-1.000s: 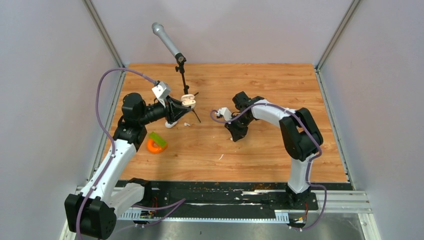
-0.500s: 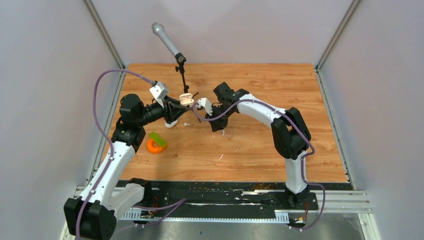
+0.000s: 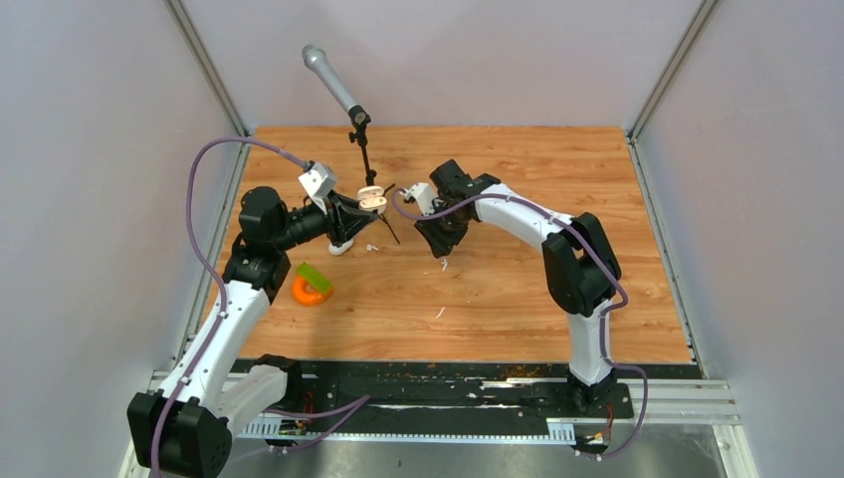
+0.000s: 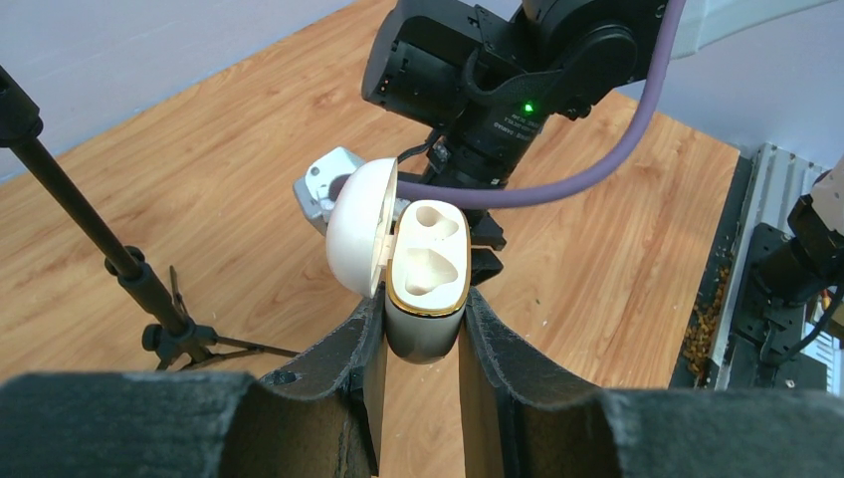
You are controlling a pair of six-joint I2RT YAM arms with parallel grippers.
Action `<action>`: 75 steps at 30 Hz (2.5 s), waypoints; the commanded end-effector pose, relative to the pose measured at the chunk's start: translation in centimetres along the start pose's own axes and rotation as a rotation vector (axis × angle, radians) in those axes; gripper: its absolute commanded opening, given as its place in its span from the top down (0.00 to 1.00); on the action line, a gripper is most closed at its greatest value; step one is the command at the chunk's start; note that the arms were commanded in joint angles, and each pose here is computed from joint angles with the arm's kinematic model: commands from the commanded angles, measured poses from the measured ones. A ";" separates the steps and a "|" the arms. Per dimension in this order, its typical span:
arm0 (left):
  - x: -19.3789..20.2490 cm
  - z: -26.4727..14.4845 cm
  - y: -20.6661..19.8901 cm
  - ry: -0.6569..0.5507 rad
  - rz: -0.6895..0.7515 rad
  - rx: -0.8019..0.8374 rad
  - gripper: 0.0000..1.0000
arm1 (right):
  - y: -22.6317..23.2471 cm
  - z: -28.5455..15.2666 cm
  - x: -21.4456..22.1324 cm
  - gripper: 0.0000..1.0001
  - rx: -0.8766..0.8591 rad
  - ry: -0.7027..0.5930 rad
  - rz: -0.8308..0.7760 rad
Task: Insert the wireless bluetooth earbuds into the charging case
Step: Pick up the earbud from the center of the board.
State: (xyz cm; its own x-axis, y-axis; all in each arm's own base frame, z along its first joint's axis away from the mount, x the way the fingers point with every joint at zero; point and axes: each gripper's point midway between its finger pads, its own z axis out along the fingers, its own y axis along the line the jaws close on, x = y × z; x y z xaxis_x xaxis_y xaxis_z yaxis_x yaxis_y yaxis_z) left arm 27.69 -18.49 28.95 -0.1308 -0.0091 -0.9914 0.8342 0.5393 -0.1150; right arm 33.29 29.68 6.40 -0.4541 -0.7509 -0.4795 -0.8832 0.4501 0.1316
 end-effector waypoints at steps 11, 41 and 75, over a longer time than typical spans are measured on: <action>-0.5 -0.5 0.1 -0.019 0.036 -0.014 0.94 | -0.7 0.7 1.1 0.67 0.146 0.155 0.308; -0.3 -0.7 0.1 -0.020 0.037 -0.020 0.94 | -0.6 3.9 3.7 0.82 0.175 0.251 0.340; -2.9 2.0 -0.7 -0.089 0.013 0.144 0.93 | 8.7 -28.9 -14.6 1.00 0.341 -1.096 -0.581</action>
State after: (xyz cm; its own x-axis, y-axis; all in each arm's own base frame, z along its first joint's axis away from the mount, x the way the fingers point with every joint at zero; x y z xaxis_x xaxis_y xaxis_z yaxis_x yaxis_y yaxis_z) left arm 29.65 -19.42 28.18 -0.1699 -0.0459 -0.9844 0.8526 0.4941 -0.1702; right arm 28.15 26.63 31.47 0.0910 -0.3571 -0.9296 -0.8445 0.4670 -0.2620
